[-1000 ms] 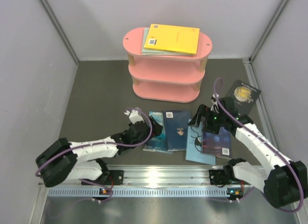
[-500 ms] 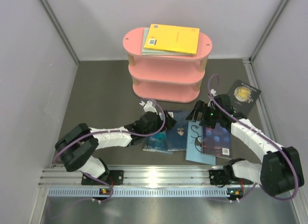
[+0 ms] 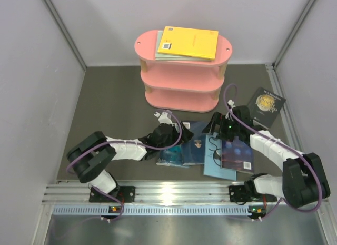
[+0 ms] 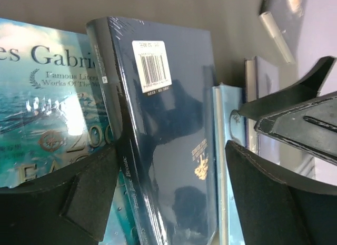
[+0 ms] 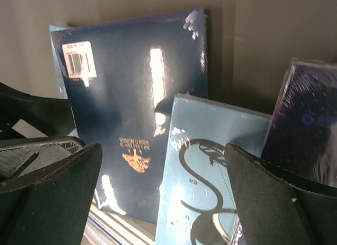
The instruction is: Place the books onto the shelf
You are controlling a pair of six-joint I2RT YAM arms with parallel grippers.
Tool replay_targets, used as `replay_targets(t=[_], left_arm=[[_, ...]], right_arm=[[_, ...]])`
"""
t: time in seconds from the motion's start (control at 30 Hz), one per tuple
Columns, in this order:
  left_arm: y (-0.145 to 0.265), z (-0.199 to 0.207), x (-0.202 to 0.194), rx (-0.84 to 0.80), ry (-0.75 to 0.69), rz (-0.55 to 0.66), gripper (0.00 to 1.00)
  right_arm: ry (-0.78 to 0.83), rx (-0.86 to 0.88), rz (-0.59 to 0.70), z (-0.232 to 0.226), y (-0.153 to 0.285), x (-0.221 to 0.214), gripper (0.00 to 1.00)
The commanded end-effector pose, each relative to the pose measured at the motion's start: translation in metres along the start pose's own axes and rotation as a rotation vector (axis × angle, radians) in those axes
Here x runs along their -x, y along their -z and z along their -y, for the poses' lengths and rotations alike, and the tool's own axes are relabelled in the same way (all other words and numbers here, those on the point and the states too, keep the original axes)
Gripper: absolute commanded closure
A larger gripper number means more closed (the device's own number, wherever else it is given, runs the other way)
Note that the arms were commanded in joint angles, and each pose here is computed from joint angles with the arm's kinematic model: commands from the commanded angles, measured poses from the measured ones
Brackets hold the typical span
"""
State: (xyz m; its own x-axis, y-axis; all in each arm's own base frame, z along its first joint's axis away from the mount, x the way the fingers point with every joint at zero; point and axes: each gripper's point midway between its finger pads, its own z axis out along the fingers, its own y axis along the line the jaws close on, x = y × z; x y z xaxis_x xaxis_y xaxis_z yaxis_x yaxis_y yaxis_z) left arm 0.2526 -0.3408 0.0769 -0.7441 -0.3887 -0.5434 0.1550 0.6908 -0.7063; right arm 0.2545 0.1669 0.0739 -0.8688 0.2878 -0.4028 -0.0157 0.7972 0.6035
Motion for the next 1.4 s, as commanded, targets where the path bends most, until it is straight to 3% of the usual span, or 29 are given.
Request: replay_targets(t=[0.0, 0.07, 0.17, 0.33, 0.57, 0.7, 0.97, 1.37], left_arm=[[0.002, 0.047, 0.004, -0.243, 0.07, 0.01, 0.18], [-0.002, 0.049, -0.006, -0.264, 0.075, -0.033, 0.2], [-0.008, 0.051, -0.01, -0.28, 0.087, -0.049, 0.35], [-0.006, 0.061, -0.011, -0.345, 0.116, -0.05, 1.0], [0.009, 0.064, 0.015, -0.304, 0.097, -0.002, 1.0], [0.037, 0.059, 0.061, -0.305, 0.138, 0.119, 1.0], [0.09, 0.051, 0.12, -0.317, 0.162, 0.278, 1.0], [0.118, 0.039, 0.126, -0.434, 0.35, 0.324, 1.0]], right_arm=[[0.017, 0.01, -0.025, 0.008, -0.012, -0.011, 0.0], [0.015, 0.012, -0.026, 0.009, -0.015, -0.012, 0.0], [0.01, 0.013, -0.037, 0.012, -0.017, -0.016, 0.0], [0.007, 0.011, -0.05, 0.015, -0.019, -0.022, 0.0], [0.022, 0.036, -0.008, 0.003, -0.001, -0.015, 0.0], [0.012, 0.079, 0.041, -0.012, 0.012, -0.007, 0.0], [-0.08, 0.354, 0.102, -0.06, 0.034, -0.006, 0.0], [-0.176, 0.753, 0.107, -0.108, 0.064, -0.025, 0.0]])
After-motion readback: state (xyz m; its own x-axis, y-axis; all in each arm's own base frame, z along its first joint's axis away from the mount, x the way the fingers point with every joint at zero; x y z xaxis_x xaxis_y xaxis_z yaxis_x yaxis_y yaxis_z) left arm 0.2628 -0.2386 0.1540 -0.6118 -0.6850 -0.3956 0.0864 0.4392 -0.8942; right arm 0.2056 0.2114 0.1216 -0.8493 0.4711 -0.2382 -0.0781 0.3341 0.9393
